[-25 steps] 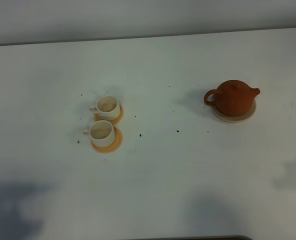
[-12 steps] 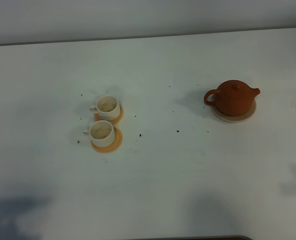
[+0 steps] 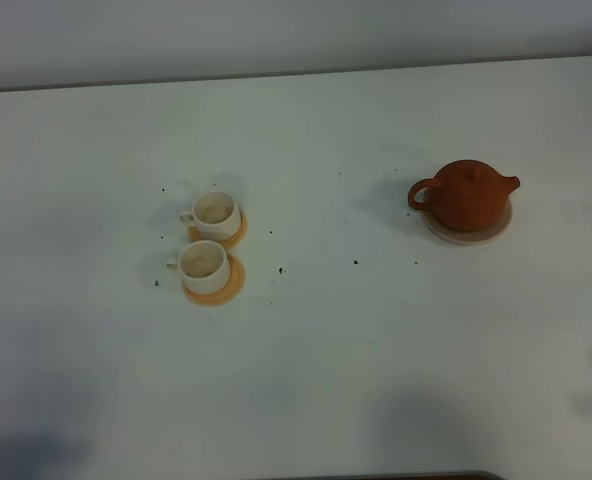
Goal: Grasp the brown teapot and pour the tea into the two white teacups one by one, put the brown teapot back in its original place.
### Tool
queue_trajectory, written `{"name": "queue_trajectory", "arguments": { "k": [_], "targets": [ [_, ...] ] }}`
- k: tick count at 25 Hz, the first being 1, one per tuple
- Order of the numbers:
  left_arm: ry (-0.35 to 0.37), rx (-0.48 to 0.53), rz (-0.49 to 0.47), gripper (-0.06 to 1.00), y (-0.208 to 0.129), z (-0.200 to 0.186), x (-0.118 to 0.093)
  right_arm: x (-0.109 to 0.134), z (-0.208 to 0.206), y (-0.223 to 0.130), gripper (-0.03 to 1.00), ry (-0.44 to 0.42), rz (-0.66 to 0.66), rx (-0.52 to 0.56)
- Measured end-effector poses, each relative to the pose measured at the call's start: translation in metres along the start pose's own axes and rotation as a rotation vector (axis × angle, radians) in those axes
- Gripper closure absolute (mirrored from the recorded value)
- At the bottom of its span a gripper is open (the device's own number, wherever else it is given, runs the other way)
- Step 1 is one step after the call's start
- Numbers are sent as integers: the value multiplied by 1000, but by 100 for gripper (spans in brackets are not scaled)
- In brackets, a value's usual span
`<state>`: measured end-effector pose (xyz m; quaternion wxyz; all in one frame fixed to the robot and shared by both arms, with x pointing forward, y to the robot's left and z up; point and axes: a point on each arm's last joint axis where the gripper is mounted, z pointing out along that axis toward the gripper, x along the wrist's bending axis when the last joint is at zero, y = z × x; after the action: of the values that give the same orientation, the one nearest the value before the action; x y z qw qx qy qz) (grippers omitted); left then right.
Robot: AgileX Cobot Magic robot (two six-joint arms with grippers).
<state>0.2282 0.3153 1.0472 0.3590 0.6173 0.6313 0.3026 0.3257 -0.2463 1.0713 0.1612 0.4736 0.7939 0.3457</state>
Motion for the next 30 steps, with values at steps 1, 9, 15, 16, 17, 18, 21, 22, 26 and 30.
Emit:
{"name": "queue_trajectory", "arguments": {
  "k": [1, 9, 15, 16, 17, 18, 21, 22, 26, 30],
  "targets": [
    [9, -10, 4, 62, -1, 0, 1, 0, 0, 0, 73, 0, 0, 0],
    [108, -36, 6, 62, 1, -1, 10, -1, 0, 2, 73, -14, 10, -30],
    [94, -30, 53, 62, 1, 0, 9, -3, 0, 2, 73, -35, 6, -32],
    [69, -27, 74, 62, 1, 0, 7, -3, 0, 2, 73, -35, 6, -32],
    [44, -23, 103, 62, 0, 0, 4, -3, 0, 2, 73, -36, 5, -31],
    [19, -19, 130, 62, 0, 0, 2, -3, 0, 2, 73, -36, 5, -30],
    [-28, -11, 171, 62, -2, 0, -2, -3, 0, 1, 73, -36, 5, -26],
    [-32, -10, 175, 62, -2, 1, -3, -3, 0, 1, 73, -36, 5, -25],
    [-34, -10, 185, 60, -2, 1, -3, -3, 0, 1, 73, -36, 5, -20],
    [-35, -10, 187, 53, -2, 1, -3, -3, 0, -1, 73, -36, 5, -7]
  ]
}}
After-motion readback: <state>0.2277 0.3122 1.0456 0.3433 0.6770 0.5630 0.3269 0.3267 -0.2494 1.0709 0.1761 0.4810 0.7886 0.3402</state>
